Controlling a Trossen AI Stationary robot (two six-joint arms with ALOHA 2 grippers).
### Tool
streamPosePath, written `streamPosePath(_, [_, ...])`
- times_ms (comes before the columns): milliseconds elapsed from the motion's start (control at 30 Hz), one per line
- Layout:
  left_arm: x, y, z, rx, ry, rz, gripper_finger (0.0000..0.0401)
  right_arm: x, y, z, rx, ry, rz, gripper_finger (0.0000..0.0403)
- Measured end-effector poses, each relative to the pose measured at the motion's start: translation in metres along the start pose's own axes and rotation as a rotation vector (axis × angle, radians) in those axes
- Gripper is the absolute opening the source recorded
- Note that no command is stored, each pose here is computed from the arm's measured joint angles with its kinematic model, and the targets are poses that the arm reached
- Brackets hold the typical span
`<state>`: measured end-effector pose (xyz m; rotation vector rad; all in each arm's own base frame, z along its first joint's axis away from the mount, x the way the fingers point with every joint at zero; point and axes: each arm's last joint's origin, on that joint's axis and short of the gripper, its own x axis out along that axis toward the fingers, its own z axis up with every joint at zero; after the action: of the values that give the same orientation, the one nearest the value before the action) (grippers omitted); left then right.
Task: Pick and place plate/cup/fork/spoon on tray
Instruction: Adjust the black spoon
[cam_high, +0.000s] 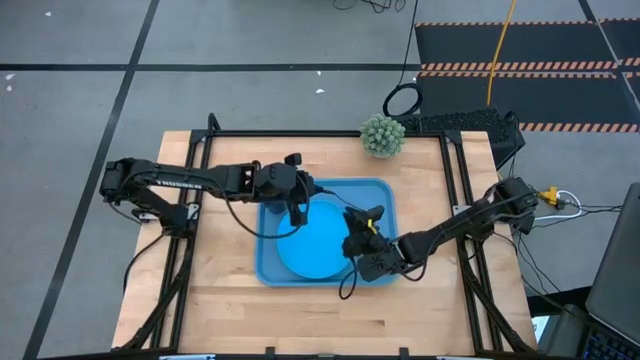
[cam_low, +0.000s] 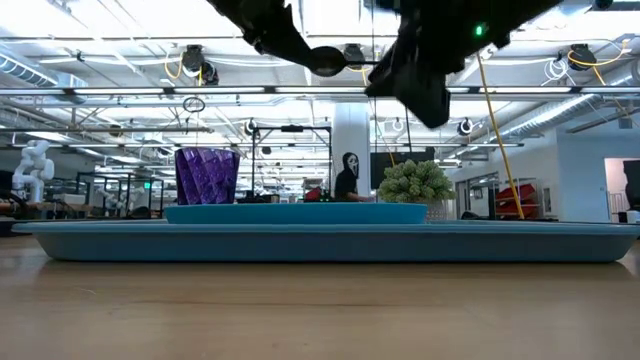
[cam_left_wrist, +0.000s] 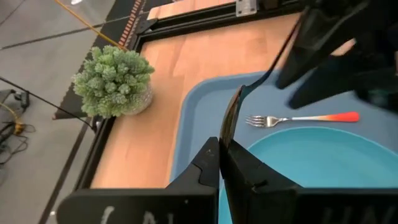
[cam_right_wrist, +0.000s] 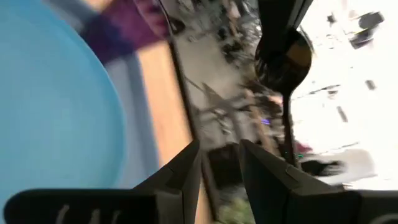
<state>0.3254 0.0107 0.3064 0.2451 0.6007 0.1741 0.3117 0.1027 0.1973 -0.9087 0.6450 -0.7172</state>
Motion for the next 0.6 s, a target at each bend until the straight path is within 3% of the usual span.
streamPosePath(100, [0.000, 0.000, 0.000, -0.017, 0.000, -0.006, 0.0008, 0.003, 0.008, -0.003, -0.102, 0.043, -0.065, 0.0102])
streamPosePath(433, [0.001, 0.005, -0.001, -0.017, 0.006, 0.005, 0.0003, 0.002, 0.014, 0.014, -0.262, 0.074, -0.188, 0.0102])
streamPosePath(600, [0.001, 0.006, -0.002, -0.010, 0.009, 0.006, 0.0003, 0.001, 0.015, 0.015, -0.274, 0.070, -0.186, 0.0101])
